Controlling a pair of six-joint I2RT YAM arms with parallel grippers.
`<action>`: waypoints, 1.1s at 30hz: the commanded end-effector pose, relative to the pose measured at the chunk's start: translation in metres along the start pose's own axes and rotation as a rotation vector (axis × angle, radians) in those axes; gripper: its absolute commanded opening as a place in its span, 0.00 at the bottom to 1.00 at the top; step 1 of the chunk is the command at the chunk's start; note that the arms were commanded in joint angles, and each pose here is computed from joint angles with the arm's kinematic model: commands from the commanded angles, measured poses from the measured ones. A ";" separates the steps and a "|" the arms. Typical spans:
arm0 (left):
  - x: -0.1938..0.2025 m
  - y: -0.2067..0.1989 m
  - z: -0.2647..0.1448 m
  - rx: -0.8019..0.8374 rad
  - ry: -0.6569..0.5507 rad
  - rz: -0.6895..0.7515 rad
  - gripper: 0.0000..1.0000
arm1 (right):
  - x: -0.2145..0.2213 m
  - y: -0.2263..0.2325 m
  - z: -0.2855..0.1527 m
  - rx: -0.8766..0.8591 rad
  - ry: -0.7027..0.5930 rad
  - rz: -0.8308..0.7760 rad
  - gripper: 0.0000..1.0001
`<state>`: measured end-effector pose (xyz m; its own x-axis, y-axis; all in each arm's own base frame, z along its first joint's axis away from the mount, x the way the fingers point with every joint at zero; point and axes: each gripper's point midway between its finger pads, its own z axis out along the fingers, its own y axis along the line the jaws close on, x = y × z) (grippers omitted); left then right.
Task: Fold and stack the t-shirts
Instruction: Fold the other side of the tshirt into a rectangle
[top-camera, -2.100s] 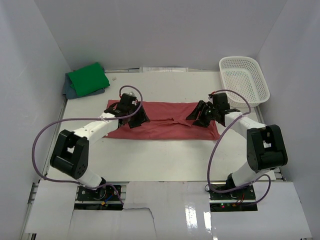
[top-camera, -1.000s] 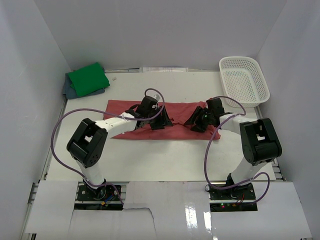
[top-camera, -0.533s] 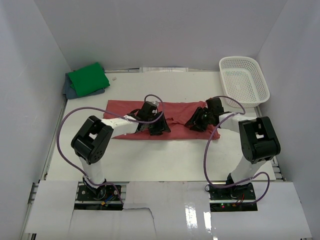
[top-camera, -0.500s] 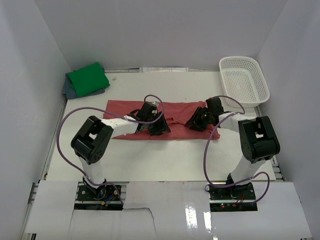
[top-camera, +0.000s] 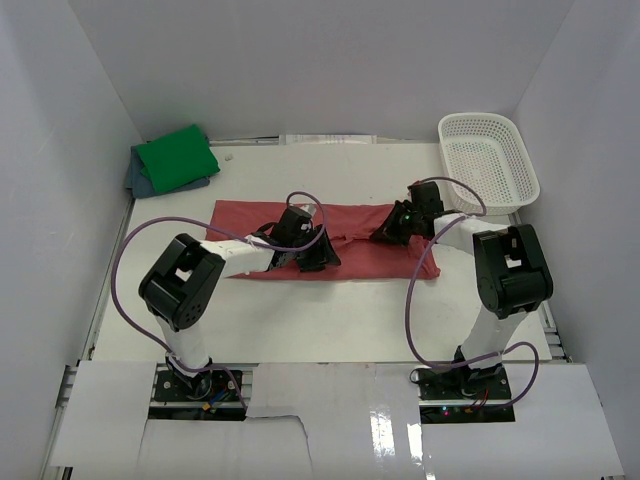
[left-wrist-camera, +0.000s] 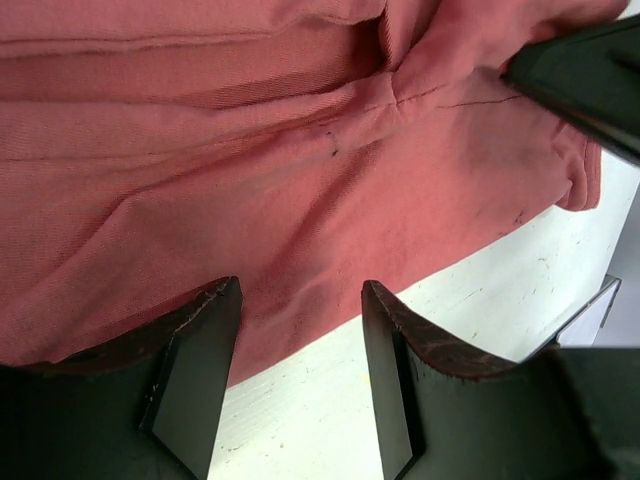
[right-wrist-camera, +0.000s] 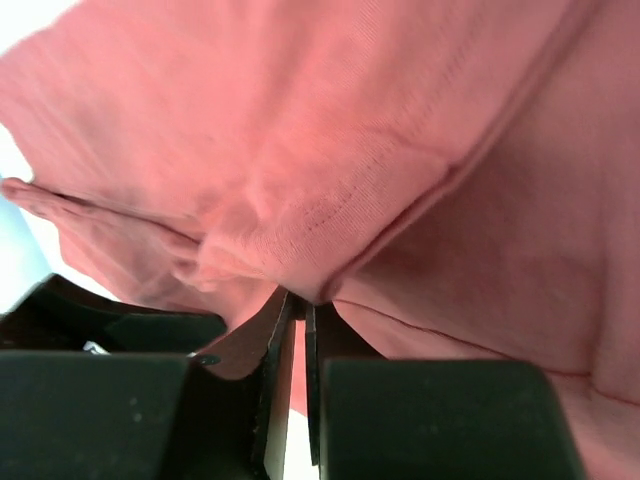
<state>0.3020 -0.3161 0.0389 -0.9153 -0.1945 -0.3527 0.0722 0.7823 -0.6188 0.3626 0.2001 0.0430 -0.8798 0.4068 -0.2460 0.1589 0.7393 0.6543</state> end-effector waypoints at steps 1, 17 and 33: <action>0.014 0.009 -0.006 -0.032 0.043 -0.005 0.63 | -0.021 0.028 -0.003 -0.056 -0.034 -0.033 0.08; 0.018 0.009 -0.012 -0.048 0.048 0.008 0.63 | -0.089 0.096 0.064 -0.299 -0.014 -0.130 0.57; 0.022 -0.004 -0.006 -0.042 0.060 0.027 0.62 | -0.099 0.126 0.018 -0.397 -0.104 -0.232 0.80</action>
<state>0.2918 -0.3210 0.0385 -0.9229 -0.1689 -0.3460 0.0826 0.7908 -0.6065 0.4792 0.2679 0.1130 -0.8425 0.3221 -0.4318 -0.1898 0.5727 0.7975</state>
